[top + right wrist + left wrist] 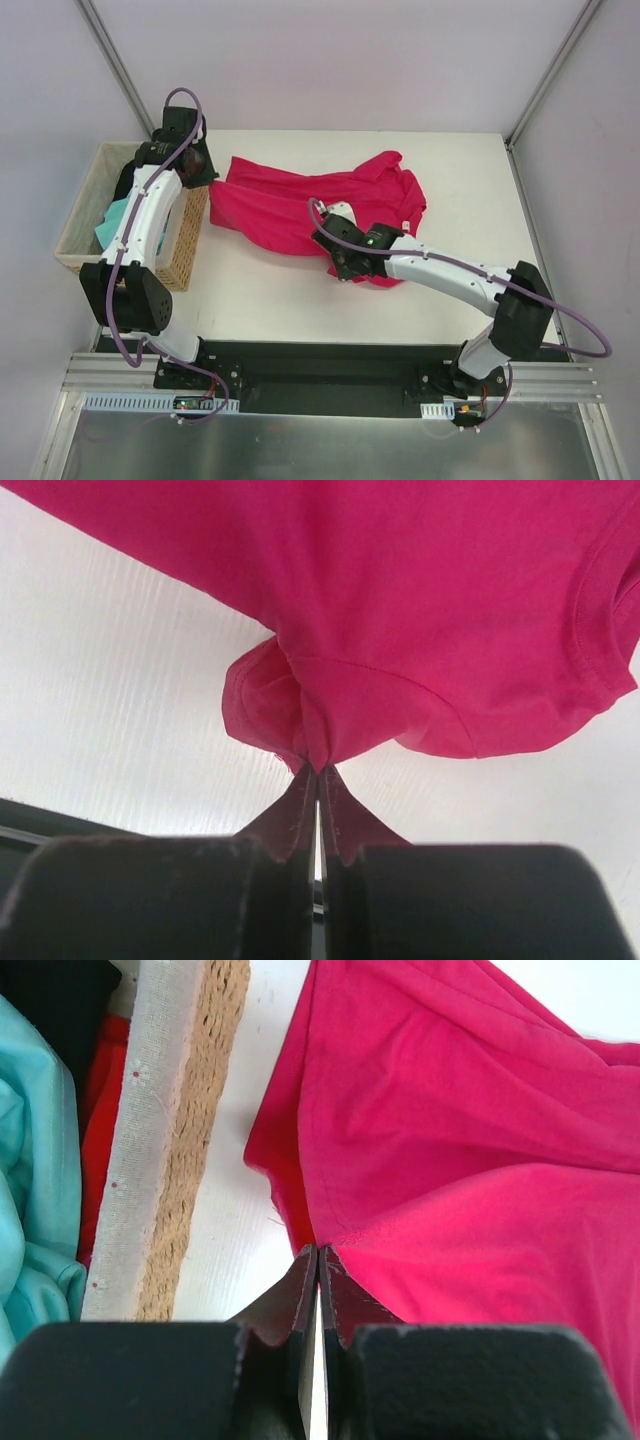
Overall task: Fold and stack the t-shirts
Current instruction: Flatten out the tshirt
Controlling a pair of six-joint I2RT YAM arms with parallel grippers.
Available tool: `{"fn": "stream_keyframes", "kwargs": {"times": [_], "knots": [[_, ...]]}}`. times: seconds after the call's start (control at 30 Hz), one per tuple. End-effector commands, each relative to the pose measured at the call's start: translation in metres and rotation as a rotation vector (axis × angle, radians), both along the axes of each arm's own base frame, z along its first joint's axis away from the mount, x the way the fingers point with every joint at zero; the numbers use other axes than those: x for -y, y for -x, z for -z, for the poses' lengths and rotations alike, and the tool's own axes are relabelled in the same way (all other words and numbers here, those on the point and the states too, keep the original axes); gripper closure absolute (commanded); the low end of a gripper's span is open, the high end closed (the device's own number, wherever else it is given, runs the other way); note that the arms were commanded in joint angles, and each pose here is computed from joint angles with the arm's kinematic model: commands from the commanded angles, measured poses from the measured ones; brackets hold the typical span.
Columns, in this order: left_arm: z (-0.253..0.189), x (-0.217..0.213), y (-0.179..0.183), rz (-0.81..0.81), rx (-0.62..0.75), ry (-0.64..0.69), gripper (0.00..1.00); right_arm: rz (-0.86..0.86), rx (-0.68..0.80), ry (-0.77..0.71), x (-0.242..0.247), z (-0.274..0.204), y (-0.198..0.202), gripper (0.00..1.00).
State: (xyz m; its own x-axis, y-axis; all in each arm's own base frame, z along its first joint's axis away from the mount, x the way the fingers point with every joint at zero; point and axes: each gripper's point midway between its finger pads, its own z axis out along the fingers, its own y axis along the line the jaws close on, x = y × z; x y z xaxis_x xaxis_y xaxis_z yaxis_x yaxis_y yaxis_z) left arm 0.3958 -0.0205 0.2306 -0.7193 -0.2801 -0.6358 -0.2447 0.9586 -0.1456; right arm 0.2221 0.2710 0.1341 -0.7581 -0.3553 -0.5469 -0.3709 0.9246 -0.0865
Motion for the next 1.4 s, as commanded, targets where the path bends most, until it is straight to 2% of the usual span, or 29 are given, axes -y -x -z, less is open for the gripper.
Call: {"fn": "stream_keyframes", "kwargs": {"times": [0.0,0.27,0.3,0.37,0.4,0.5,0.8,0.97,1.37], "knots": [[-0.001,-0.006,0.003,-0.012,0.010,-0.013,1.00,0.003,-0.026,-0.028,0.002,-0.005,0.016,0.99],[0.013,-0.008,0.016,-0.023,-0.025,-0.015,1.00,-0.056,-0.116,-0.011,-0.013,0.029,0.032,0.97],[0.014,-0.008,0.017,-0.022,-0.026,-0.017,1.00,-0.066,-0.124,-0.012,-0.016,0.030,0.034,0.83],[0.018,-0.009,0.020,-0.025,-0.037,-0.018,1.00,-0.078,-0.134,0.002,-0.020,0.037,0.033,0.73],[0.020,-0.009,0.021,-0.027,-0.041,-0.019,1.00,-0.083,-0.138,-0.008,-0.024,0.039,0.033,0.63],[0.021,-0.011,0.023,-0.030,-0.046,-0.028,1.00,-0.092,-0.146,-0.013,-0.031,0.042,0.032,0.56],[0.018,-0.011,0.026,-0.034,-0.037,-0.029,1.00,-0.066,-0.043,-0.010,-0.029,0.014,0.004,0.52],[0.018,-0.010,0.028,-0.040,-0.037,-0.016,1.00,-0.031,-0.019,-0.037,-0.022,0.006,-0.002,0.56],[0.001,-0.008,0.015,-0.025,0.007,-0.014,1.00,0.022,-0.119,-0.070,-0.015,0.046,0.018,0.62]]}}
